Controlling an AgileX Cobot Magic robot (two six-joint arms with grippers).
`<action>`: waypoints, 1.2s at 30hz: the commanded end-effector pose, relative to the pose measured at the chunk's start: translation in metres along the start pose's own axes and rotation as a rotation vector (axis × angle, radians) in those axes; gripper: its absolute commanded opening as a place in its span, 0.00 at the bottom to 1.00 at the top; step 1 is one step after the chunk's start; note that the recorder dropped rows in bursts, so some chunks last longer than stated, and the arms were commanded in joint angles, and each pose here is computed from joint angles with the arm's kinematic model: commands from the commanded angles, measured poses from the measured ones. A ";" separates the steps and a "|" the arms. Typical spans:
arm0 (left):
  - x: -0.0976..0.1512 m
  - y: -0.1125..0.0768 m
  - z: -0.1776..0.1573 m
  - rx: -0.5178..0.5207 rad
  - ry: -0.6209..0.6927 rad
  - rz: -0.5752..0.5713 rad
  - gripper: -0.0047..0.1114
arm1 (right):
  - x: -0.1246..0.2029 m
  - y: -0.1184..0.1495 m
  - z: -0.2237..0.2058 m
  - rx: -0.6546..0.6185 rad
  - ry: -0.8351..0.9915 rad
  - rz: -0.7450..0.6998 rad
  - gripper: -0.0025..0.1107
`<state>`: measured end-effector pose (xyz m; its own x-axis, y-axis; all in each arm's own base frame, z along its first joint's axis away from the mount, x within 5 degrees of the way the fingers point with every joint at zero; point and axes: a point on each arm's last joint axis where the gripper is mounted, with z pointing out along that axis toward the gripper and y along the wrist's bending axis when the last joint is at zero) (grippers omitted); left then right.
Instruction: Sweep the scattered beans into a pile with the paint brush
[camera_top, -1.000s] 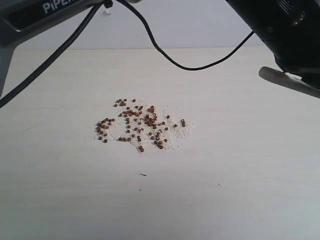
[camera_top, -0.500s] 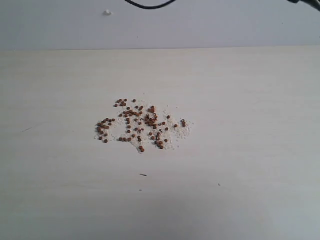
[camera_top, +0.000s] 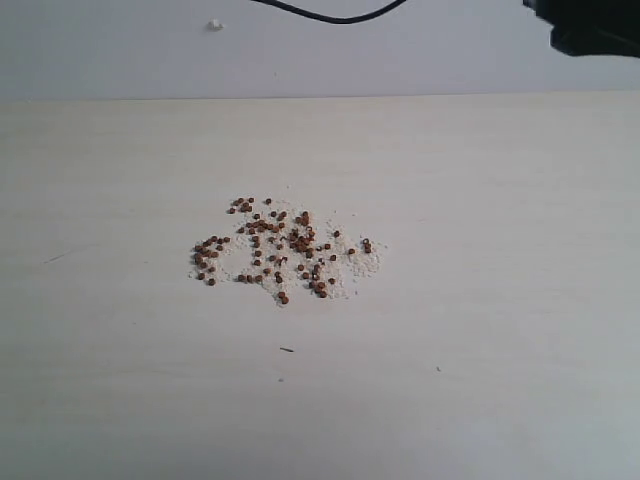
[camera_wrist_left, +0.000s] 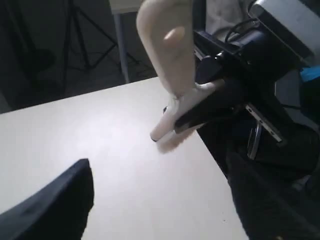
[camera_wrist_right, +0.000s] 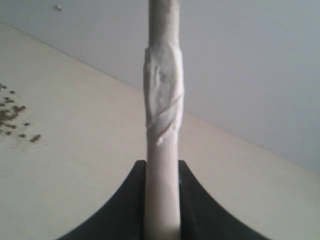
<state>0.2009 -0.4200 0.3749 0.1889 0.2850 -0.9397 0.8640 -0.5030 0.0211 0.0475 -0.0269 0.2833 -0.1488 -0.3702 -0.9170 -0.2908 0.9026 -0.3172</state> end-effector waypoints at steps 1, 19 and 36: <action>0.014 0.004 0.009 0.046 -0.118 0.058 0.63 | -0.013 0.001 -0.007 -0.089 -0.078 0.142 0.02; 0.011 -0.003 0.022 0.064 -0.459 0.120 0.62 | -0.017 0.009 -0.009 -0.176 -0.108 0.146 0.02; -0.005 -0.031 0.054 0.133 -0.507 0.207 0.62 | -0.020 0.004 -0.009 -0.128 -0.142 0.134 0.02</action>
<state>0.1518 -0.4496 0.3577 0.0717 -0.2183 -0.9732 0.7624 -0.6172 0.1946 0.0421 -0.0192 0.2985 -0.0960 -0.2241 -0.9698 -0.3757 0.9104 -0.1732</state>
